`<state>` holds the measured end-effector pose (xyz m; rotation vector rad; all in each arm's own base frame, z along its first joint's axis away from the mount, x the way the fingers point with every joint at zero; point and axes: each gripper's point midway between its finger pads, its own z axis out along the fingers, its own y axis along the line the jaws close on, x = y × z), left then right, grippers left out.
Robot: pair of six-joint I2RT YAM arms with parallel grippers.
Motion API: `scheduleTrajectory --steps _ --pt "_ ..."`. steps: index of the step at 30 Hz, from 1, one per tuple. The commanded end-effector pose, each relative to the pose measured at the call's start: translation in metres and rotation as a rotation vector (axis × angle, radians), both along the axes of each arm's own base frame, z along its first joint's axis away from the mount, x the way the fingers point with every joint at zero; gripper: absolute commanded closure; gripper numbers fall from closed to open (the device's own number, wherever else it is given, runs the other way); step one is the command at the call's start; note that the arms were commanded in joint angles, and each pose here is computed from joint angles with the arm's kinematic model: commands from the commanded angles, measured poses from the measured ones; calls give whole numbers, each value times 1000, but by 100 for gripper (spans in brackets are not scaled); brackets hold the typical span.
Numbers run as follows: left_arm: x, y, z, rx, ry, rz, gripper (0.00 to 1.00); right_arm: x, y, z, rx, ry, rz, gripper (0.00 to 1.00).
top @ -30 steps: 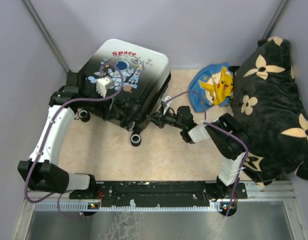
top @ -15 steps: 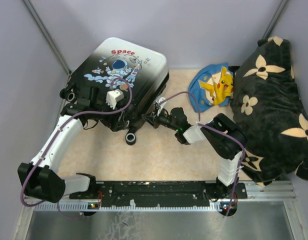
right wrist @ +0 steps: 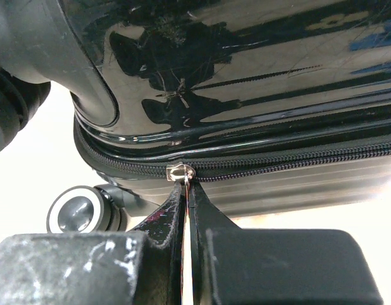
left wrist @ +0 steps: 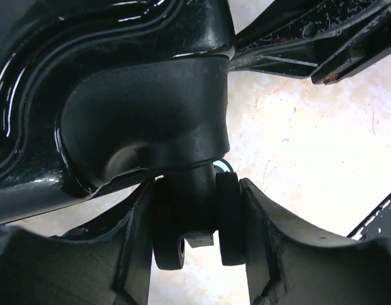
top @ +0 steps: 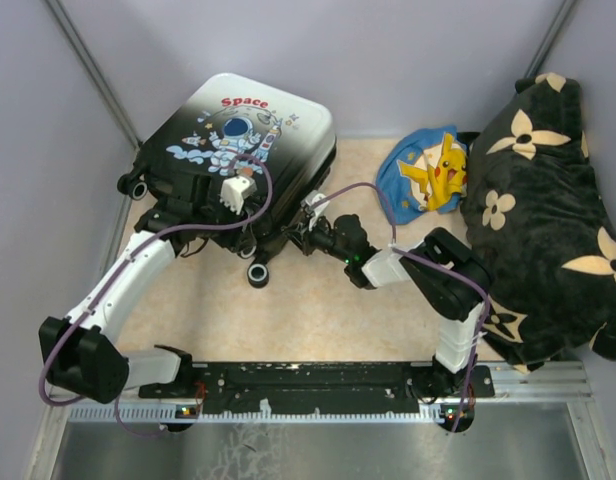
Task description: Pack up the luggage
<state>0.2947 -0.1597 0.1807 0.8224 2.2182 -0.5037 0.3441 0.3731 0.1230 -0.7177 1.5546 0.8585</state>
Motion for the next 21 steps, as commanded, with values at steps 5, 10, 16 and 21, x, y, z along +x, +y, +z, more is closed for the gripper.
scheduleTrajectory --steps 5,10,16,21 --pt "-17 8 -20 104 -44 -161 81 72 -55 32 -40 -118 -315 100" --pt "-34 10 -32 129 15 -239 91 94 -82 32 -73 -151 -361 100" --pt "-49 16 -39 175 49 -318 100 130 -119 37 -99 -175 -423 100" --pt "-52 25 -39 234 14 -385 100 158 -151 34 -119 -151 -471 100"
